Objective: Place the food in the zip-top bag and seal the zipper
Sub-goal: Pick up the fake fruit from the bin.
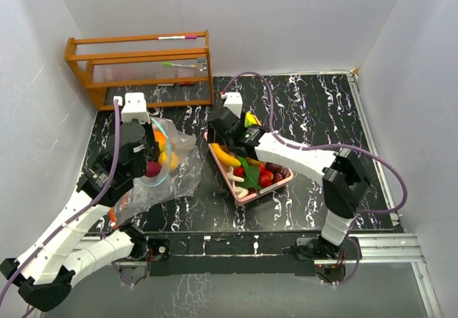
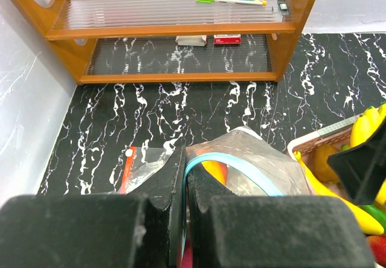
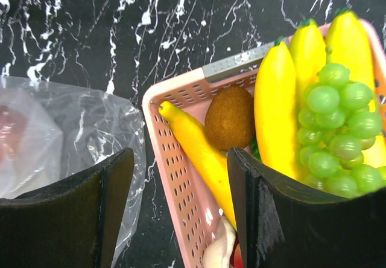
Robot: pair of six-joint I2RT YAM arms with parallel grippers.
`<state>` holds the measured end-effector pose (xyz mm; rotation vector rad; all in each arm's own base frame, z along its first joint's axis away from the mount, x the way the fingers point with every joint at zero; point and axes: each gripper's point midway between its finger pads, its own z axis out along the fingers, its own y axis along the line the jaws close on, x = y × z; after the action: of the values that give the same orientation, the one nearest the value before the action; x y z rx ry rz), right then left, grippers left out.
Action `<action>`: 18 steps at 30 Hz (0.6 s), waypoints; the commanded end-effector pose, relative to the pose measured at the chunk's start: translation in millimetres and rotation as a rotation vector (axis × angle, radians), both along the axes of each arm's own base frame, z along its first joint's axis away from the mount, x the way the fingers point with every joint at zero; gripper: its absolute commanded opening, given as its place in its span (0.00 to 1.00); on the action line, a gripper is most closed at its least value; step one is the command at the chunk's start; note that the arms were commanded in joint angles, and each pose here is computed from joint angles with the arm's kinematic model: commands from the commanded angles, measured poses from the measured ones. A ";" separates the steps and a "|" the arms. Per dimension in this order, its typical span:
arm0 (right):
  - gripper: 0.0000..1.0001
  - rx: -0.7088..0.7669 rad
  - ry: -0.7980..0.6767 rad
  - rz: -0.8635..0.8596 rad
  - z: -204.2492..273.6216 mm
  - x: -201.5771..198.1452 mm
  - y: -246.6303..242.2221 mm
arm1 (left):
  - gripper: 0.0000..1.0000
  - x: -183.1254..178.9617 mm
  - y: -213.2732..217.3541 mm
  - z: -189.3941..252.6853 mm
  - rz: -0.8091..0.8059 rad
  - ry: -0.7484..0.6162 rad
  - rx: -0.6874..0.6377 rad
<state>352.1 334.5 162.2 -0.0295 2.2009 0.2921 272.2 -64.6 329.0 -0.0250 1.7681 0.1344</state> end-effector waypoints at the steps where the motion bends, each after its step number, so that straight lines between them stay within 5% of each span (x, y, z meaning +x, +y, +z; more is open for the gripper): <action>1: 0.66 -0.020 -0.097 -0.002 35.2 7.6 -10.7 | 0.00 2.4 -0.3 4.8 0.008 -0.022 -0.021; 9: 0.66 -0.287 -0.093 0.066 8.9 28.6 -11.6 | 0.00 5.8 -5.5 0.6 -0.005 -0.011 -0.023; 18: 0.65 -0.301 -0.049 0.143 -10.9 37.2 -2.4 | 0.00 3.1 -1.6 -0.1 0.005 -0.016 -0.020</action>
<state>374.8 321.4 132.5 -0.3476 2.2214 -0.0113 276.6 -70.2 321.7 -0.0112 1.7886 0.1332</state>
